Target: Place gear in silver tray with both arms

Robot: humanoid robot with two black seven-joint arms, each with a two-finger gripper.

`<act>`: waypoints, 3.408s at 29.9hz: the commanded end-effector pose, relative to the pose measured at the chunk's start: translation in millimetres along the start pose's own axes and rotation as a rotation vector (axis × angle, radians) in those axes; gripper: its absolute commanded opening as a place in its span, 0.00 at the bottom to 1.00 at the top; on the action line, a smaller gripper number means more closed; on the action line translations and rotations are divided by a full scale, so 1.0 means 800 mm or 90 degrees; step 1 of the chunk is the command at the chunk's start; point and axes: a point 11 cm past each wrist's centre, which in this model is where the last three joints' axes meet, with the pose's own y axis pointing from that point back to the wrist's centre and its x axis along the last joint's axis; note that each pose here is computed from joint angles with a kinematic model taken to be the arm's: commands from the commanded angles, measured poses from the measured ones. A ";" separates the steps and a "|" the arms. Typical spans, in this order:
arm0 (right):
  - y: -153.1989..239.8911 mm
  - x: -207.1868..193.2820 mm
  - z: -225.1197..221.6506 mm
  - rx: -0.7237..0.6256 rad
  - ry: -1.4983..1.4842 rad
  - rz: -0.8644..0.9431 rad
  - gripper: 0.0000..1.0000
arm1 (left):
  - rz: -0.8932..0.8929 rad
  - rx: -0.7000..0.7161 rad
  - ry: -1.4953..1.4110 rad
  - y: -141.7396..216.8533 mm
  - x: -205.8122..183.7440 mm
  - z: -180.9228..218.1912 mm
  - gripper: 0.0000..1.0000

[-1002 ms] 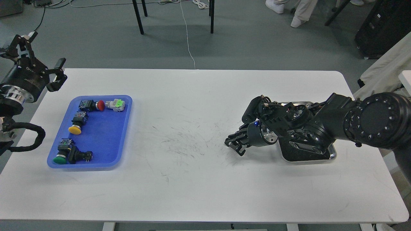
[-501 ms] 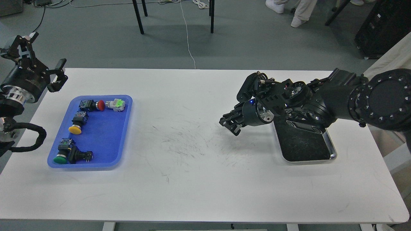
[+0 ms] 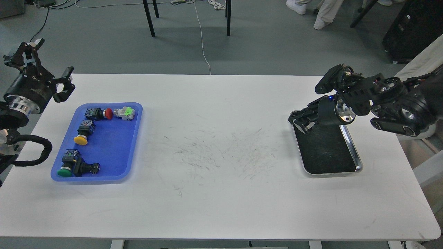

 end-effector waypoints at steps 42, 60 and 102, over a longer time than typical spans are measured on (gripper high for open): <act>0.019 -0.040 0.027 -0.018 -0.175 0.120 0.96 | 0.012 0.023 -0.008 0.012 0.009 -0.017 0.99; 0.087 0.186 0.051 0.106 -0.610 0.682 0.96 | 0.008 0.021 -0.011 0.013 0.010 -0.011 0.99; 0.000 0.147 0.056 0.300 -1.329 0.677 0.99 | -0.023 0.296 0.076 -0.045 -0.052 -0.048 0.99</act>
